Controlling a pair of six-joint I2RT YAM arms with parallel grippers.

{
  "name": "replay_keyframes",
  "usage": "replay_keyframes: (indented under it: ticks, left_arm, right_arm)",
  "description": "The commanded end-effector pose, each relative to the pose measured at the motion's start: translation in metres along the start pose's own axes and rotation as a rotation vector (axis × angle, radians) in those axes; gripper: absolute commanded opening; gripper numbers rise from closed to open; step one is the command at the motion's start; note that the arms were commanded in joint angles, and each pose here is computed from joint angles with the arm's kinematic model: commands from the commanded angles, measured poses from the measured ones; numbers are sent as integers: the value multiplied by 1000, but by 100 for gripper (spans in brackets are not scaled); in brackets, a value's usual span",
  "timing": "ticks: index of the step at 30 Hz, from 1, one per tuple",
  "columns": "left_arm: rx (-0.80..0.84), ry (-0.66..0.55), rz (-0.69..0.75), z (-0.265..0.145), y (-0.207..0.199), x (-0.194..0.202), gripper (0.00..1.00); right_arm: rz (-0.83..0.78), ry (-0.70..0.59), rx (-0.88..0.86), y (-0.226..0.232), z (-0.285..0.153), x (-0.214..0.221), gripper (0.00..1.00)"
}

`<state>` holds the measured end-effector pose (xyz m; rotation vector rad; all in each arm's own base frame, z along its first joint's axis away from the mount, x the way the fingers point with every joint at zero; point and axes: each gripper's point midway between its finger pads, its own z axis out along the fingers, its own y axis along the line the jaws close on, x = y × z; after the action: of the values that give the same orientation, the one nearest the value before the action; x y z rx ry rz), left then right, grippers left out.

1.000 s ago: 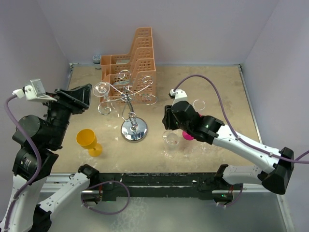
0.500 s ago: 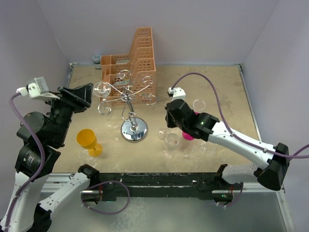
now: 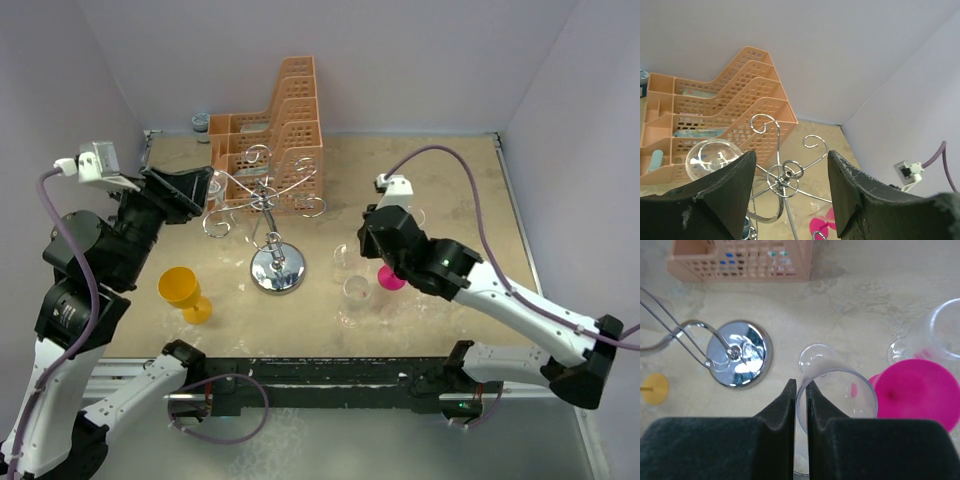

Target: Place the wine glass upside down on the wine glass rack

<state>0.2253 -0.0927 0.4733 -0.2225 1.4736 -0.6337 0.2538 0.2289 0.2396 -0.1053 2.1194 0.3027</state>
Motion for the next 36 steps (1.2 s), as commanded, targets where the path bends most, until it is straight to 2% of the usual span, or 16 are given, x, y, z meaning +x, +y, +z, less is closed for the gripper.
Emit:
replay_keyframes:
  ticks: [1,5,10,16,19,24,28,33,36]
  left_arm:
    - [107,9,-20,5,-29,-12,56]
    - [144,36,-47,18,-43,-13,56]
    - [299,82,-139,36,-81,-8,57]
    - [381,130,-246,61,-110,-9,59]
    - [473,151,-367,69,-130,-8,59]
    - [669,259,-581,84,-171,0,58]
    - [638,249,-666,94,-178,8,58]
    - [557,285,-721,107,-186,46,58]
    - [539,265,-765,115,-184,55,58]
  right_arm:
    - [187,-239,30,-17,-35,-63,0]
    - [325,-375,24,-31,-66,-98,0]
    - [466,-518,0,-49,-102,-130,0]
    - [605,-735,-117,-70,-164,-175,0]
    - [659,-818,-196,-74,-191,-193,0]
    - [645,-937,-331,-61,-220,-223,0]
    - [670,-980,-358,-52,-223,-239,0]
    - [745,-1028,-398,-45,-224,-252,0]
    - [784,-1034,-410,-44,-222,-254,0]
